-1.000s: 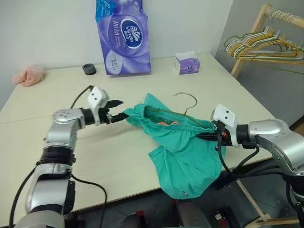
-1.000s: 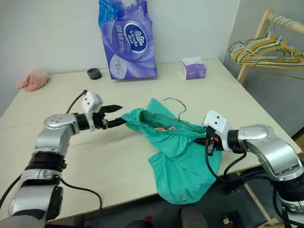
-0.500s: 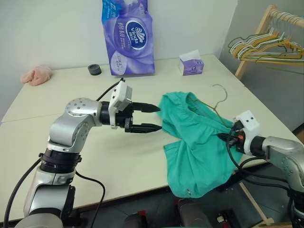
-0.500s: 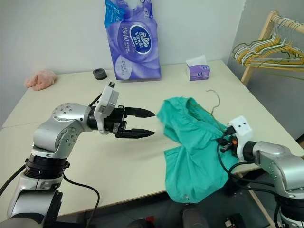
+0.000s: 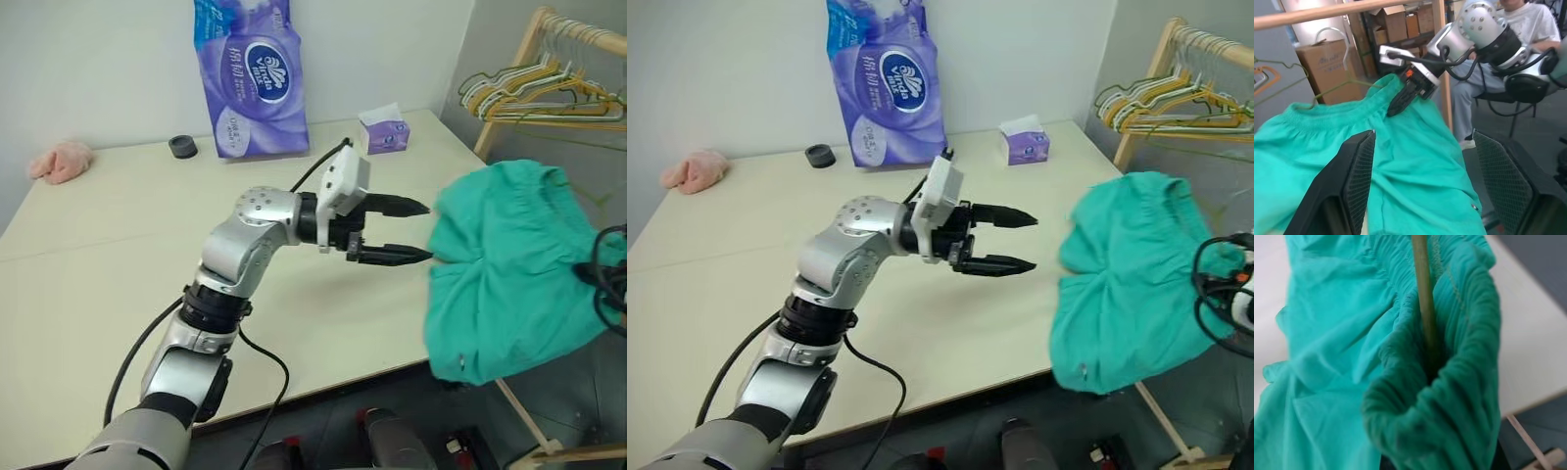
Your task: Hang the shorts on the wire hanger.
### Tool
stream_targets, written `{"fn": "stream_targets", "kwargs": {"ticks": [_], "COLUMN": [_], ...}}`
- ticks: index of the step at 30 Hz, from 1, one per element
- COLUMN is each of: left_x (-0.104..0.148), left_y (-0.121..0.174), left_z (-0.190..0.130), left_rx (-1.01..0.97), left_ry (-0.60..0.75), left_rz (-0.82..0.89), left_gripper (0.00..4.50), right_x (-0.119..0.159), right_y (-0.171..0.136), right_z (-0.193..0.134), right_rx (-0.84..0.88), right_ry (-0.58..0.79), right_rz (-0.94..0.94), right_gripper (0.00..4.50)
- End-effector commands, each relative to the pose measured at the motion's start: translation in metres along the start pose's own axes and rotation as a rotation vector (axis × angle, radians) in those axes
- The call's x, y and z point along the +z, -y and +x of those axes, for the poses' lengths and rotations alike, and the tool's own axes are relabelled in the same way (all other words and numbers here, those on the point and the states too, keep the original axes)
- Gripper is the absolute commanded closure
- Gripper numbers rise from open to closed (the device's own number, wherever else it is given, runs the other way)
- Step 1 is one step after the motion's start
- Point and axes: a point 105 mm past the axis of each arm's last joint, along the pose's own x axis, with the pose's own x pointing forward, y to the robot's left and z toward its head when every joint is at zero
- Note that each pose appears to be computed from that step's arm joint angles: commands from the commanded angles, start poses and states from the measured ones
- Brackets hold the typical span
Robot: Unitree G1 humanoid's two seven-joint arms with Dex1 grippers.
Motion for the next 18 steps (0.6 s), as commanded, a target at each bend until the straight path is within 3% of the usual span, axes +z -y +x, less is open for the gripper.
{"fn": "stream_targets", "kwargs": {"ticks": [1,7,18], "left_x": [0.019,0.03,0.067], "left_y": [-0.016,-0.027,-0.043], "left_z": [0.029,0.058,0.085], "left_rx": [0.052,0.065,0.044], "left_ry": [0.023,0.02,0.091], "left_rz": [0.112,0.225,0.305], "left_gripper": [1.14,1.14,1.14], "right_x": [0.04,0.085,0.114], "right_y": [0.032,0.051,0.092], "right_z": [-0.019,-0.035,-0.035], "right_rx": [-0.195,-0.348,-0.483], "right_ry": [0.155,0.265,0.286], "right_rz": [0.128,0.277,0.379], "right_gripper": [4.5,4.5,4.5]}}
